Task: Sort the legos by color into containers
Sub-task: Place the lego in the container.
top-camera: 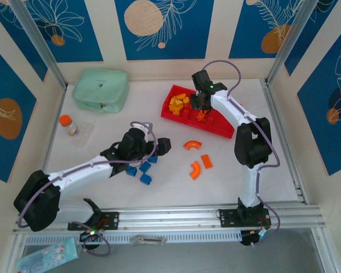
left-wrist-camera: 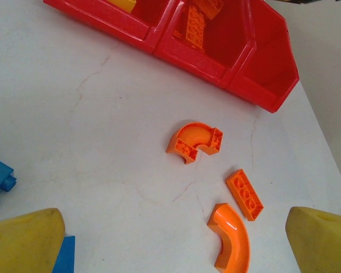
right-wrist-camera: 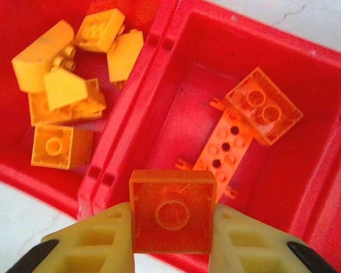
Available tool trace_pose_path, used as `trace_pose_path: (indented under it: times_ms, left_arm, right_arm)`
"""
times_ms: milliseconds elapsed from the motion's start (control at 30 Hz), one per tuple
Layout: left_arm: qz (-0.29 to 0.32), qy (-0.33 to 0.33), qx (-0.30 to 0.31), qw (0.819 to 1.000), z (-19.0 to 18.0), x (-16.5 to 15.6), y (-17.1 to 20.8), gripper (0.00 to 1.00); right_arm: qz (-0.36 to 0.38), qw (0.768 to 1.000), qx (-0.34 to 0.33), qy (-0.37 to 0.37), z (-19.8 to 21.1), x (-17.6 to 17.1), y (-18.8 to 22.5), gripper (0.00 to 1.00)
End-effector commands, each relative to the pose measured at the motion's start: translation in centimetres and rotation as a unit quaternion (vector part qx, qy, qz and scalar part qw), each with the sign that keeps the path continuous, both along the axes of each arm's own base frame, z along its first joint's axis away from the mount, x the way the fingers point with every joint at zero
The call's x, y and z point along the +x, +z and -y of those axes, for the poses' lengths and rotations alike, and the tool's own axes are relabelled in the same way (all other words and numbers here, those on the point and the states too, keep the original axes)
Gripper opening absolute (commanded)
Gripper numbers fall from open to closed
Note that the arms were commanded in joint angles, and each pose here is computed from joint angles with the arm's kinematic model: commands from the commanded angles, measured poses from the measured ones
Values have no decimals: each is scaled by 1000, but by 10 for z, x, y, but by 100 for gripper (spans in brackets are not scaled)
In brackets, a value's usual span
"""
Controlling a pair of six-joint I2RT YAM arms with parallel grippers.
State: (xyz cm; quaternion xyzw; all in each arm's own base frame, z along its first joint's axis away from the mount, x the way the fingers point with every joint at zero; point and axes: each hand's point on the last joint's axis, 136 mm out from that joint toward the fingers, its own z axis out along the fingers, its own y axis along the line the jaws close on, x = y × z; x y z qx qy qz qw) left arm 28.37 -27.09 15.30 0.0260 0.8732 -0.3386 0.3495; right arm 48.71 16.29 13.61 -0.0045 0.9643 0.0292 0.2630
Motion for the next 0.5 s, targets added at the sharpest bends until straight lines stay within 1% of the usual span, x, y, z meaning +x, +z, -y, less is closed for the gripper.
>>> trace_pose_path:
  times_ms: [0, 67, 233, 400, 467]
  left_arm:
    - [16, 1, -24, 1000, 7, 12, 18, 99]
    - [16, 3, -27, 1000, 7, 13, 18, 99]
    - [18, 3, -33, 999, 7, 14, 22, 99]
    - [21, 2, -38, 999, 6, 12, 27, 99]
    - [23, 2, -41, 999, 5, 11, 30, 99]
  right_arm:
    - [-10, 1000, -4, 1, -2, 10, -10, 32]
    - [-11, 1000, -16, -8, 3, 17, -12, 35]
    - [-6, 1000, -4, -10, 5, 22, -6, 46]
    - [3, 1000, 9, -3, 0, 11, 10, 53]
    - [4, 1000, 17, 1, -3, 1, 18, 55]
